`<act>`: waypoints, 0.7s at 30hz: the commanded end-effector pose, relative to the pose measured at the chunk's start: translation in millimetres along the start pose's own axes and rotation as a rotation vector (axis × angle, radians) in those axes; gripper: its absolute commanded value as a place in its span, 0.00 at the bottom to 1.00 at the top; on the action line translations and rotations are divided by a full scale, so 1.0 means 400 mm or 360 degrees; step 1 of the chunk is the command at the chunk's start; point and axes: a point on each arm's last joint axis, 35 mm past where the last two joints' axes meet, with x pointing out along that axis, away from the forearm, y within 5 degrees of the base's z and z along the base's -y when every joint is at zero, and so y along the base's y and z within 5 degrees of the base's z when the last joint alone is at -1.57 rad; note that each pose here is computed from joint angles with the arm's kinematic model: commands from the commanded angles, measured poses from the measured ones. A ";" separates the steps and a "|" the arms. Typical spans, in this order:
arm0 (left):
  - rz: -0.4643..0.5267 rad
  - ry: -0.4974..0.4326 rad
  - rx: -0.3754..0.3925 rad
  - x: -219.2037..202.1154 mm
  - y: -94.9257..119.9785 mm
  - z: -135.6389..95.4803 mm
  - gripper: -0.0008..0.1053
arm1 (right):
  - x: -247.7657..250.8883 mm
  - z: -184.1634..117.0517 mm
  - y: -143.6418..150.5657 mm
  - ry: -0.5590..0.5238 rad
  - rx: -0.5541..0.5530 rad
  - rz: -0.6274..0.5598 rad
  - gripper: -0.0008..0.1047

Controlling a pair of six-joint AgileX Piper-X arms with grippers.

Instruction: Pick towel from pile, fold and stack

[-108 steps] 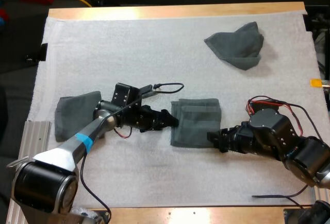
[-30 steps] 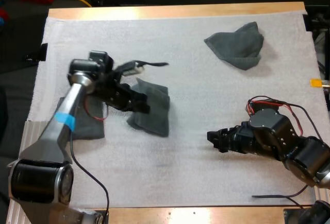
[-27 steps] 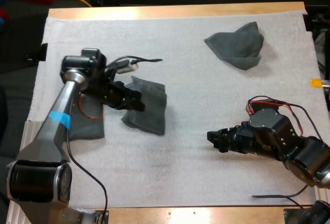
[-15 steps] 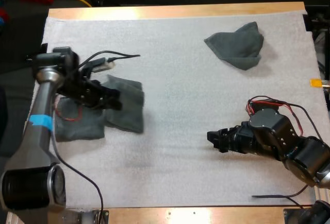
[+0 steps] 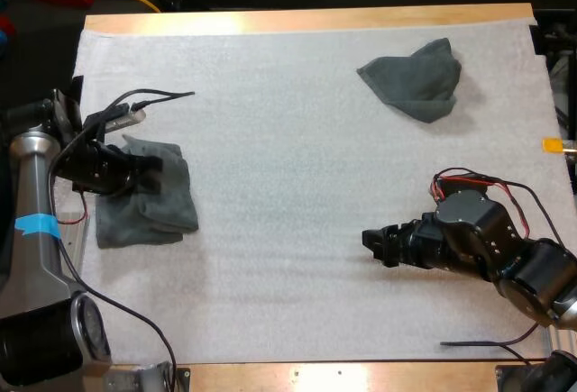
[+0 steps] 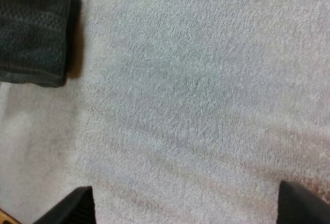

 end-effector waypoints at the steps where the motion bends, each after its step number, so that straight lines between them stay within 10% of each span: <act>1: 0.0035 -0.0011 -0.0004 -0.011 -0.004 -0.003 0.02 | -0.007 0.001 0.002 -0.0008 -0.0024 -0.0004 0.66; 21: 0.0362 0.0010 -0.0054 0.029 0.035 0.029 0.11 | -0.007 0.001 0.002 -0.0008 -0.0026 -0.0004 0.66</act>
